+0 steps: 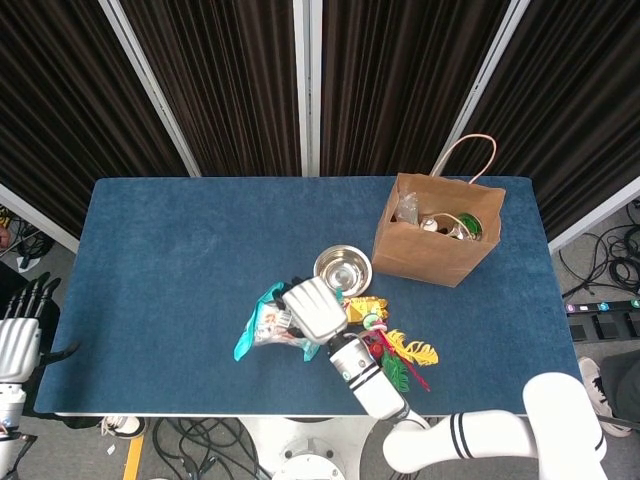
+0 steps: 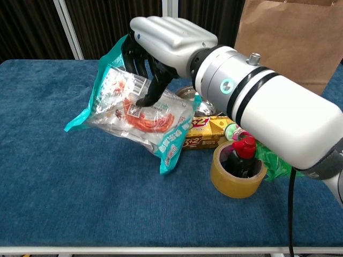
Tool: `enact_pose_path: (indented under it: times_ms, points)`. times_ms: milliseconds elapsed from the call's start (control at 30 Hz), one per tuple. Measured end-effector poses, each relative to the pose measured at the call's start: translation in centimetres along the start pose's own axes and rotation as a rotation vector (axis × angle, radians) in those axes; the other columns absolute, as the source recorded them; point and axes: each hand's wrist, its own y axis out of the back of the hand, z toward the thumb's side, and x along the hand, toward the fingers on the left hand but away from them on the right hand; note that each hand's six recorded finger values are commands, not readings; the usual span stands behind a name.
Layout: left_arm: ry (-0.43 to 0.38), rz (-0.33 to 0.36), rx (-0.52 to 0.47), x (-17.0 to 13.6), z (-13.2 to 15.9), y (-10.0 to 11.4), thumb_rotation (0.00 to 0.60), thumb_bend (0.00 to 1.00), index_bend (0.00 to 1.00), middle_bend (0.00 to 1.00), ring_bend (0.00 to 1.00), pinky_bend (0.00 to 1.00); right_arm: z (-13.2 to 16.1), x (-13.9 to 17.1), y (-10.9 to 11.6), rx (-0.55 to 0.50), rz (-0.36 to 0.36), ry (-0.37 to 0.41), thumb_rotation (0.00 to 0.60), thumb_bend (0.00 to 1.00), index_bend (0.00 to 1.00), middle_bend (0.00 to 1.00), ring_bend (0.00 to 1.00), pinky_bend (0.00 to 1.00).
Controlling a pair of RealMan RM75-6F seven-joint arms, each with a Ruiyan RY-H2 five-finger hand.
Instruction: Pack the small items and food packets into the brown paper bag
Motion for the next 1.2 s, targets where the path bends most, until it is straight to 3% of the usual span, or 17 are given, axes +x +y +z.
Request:
enact_pose_path:
  times_ms: [667,1067,1200]
  points:
    - [-0.003,0.005,-0.001,-0.7,-0.6,0.3,0.6,0.14,0.09,0.06,0.0,0.12,0.1,-0.4,2.9,0.04,-0.096,0.026,0.6,0.48,0.65,0.61,0.55,0.73]
    - [-0.009,0.007,0.0,-0.5,-0.4,0.4,0.6,0.14,0.09,0.06,0.0,0.12,0.1,-1.1,7.4,0.096,-0.217,0.039,0.6,0.48,0.65,0.61,0.55,0.73]
    - [-0.011,0.007,0.002,-0.5,-0.3,0.4,0.6,0.14,0.09,0.06,0.0,0.12,-0.2,-1.4,10.3,0.118,-0.294,0.037,0.6,0.48,0.65,0.61,0.55,0.73]
